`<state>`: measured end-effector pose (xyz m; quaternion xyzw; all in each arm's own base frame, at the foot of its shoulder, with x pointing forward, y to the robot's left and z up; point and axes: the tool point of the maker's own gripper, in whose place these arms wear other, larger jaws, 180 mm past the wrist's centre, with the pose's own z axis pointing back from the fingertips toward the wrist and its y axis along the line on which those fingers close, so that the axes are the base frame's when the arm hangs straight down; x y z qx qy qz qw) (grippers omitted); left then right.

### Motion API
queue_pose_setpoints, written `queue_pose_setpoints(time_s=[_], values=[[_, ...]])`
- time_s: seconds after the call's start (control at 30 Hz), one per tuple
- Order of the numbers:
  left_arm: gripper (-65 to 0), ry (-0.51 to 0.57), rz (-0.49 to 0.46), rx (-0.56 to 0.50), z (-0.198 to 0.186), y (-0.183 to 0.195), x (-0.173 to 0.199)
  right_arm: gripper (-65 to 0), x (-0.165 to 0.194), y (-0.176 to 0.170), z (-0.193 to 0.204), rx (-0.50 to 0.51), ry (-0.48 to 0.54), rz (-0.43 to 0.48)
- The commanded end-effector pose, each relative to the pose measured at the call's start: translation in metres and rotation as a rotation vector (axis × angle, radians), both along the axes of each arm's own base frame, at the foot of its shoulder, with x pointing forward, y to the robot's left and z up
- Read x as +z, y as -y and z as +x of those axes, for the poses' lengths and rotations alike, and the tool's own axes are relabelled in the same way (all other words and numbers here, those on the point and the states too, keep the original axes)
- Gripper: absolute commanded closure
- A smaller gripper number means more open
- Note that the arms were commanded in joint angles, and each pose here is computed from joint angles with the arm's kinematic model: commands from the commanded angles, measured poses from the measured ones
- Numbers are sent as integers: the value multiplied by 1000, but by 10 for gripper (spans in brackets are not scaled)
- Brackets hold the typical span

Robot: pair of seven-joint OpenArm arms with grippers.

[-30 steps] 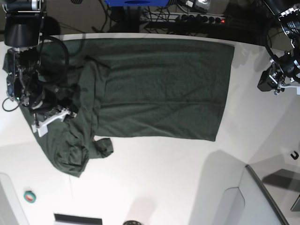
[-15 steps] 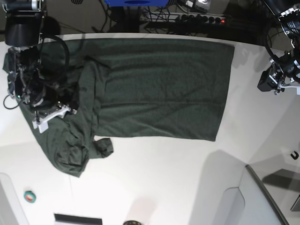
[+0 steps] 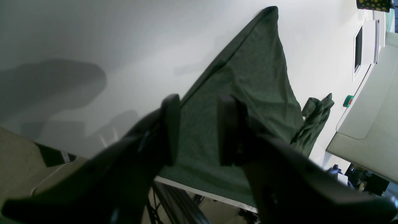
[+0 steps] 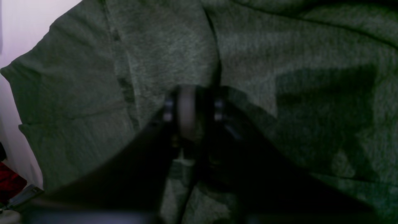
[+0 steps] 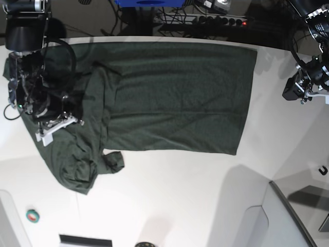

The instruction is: Layout the t-shirt on the table in an organized manner, then fold the t-shirt properly

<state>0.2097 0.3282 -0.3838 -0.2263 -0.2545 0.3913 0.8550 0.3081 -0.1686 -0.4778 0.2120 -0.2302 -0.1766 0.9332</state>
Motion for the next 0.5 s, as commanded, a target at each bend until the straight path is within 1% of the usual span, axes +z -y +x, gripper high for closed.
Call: queue_pose_setpoints(time_s=[0.0, 0.2, 0.3, 0.47], values=[[-189, 33, 19, -5, 7, -7, 12, -35, 14, 3, 15, -2, 52, -1], [-189, 33, 19, -5, 7, -7, 12, -27, 15, 3, 15, 0, 54, -1], [-189, 33, 19, -5, 7, -7, 12, 0, 25, 2, 20, 9, 87, -8], [-189, 34, 20, -6, 7, -6, 12, -5, 34, -2, 20, 34, 96, -8]])
